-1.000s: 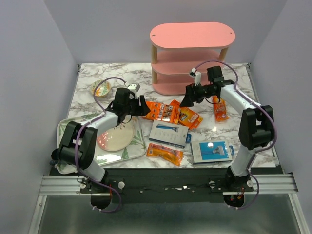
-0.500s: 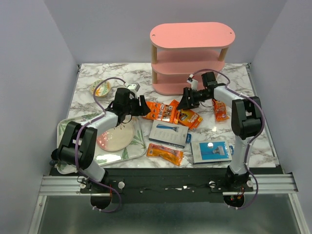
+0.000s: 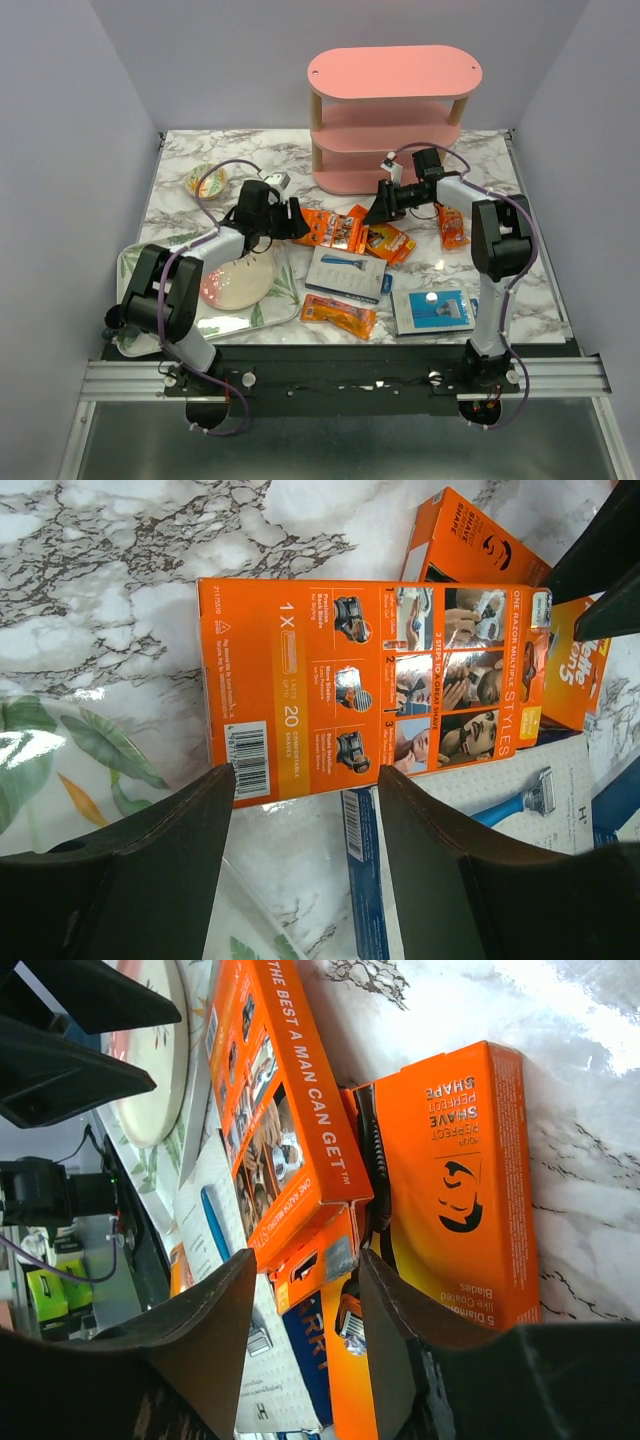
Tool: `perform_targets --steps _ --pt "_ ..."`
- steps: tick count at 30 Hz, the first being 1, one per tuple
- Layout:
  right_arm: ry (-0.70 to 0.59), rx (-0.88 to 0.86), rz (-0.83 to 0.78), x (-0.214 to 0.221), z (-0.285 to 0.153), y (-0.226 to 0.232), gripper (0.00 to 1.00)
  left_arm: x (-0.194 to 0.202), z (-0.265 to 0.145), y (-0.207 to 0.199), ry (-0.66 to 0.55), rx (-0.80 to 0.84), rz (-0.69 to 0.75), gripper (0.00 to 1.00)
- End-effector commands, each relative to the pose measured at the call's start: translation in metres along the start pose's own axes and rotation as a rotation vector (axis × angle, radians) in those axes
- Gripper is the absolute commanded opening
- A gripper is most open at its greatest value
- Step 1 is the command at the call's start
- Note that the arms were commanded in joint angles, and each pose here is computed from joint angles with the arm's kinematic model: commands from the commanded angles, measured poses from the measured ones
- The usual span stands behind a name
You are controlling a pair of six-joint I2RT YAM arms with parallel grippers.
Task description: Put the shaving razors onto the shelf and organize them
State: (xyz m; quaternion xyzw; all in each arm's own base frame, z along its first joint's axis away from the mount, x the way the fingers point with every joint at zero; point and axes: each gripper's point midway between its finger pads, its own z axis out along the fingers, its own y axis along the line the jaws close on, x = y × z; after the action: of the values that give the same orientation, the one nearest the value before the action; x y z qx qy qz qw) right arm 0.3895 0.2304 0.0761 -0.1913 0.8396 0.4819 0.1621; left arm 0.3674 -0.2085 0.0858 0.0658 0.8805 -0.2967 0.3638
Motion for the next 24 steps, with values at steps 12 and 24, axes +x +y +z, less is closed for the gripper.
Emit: perform_targets --steps 12,24 --pt "0.011 0.108 -0.003 0.012 0.015 -0.028 0.3 -0.011 -0.007 -0.002 -0.026 -0.012 0.078 0.7" --pt "-0.04 0.126 -0.117 -0.011 -0.005 0.008 0.01 -0.021 -0.026 -0.015 -0.072 0.016 0.092 0.72"
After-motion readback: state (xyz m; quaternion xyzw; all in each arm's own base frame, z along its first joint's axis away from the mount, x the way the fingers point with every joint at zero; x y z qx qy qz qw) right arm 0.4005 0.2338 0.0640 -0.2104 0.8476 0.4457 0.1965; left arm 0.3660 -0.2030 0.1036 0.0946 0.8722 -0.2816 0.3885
